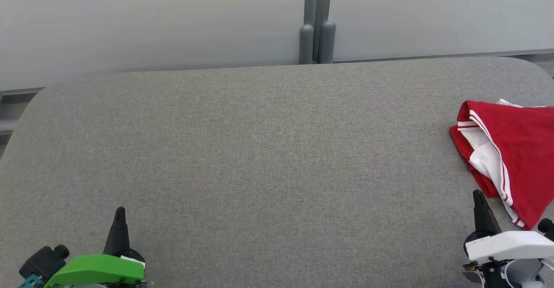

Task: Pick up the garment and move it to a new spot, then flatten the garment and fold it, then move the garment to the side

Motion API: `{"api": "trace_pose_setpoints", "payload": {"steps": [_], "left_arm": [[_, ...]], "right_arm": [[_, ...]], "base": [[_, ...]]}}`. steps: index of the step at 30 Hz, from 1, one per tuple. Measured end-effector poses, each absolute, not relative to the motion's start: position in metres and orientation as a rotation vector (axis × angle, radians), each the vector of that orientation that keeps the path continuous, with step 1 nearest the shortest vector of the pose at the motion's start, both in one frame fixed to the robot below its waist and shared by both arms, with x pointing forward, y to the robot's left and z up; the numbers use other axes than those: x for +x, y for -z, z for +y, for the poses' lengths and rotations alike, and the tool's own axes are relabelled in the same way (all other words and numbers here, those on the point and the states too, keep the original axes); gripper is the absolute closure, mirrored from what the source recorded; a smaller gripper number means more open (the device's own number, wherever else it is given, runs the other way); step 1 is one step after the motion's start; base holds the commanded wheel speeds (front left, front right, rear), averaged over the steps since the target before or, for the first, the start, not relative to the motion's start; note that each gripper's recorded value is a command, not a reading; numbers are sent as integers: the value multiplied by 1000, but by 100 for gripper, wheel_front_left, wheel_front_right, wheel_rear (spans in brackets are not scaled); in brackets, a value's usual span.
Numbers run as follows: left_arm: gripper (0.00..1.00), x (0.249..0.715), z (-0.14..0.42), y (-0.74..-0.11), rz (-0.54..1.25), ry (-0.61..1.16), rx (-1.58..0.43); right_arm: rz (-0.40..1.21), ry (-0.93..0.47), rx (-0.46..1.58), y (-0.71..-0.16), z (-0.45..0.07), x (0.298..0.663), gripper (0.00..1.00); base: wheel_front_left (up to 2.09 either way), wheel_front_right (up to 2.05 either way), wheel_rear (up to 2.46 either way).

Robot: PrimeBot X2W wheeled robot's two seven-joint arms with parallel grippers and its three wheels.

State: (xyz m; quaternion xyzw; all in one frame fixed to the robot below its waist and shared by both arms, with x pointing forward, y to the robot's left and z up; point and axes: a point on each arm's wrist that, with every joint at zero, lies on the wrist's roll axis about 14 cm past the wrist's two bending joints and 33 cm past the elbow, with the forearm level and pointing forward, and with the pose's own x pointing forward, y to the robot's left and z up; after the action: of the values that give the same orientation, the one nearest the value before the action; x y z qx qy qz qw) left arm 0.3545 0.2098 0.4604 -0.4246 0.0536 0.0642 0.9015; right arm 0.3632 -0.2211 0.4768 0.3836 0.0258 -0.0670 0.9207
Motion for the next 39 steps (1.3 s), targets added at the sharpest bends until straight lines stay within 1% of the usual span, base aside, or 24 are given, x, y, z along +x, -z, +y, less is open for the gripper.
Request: {"api": "trace_pose_setpoints", "payload": {"steps": [21,39], "left_arm": [[100,367,204,-474,85,-110,-1114],[100,376,200,-485,62,-80,-1277]], "right_arm": [[39,120,1054,-484,-218,372,100],[23,90,1245,-493,-215,378,100]], "base": [[0,0,0],[0,0,0]]}}
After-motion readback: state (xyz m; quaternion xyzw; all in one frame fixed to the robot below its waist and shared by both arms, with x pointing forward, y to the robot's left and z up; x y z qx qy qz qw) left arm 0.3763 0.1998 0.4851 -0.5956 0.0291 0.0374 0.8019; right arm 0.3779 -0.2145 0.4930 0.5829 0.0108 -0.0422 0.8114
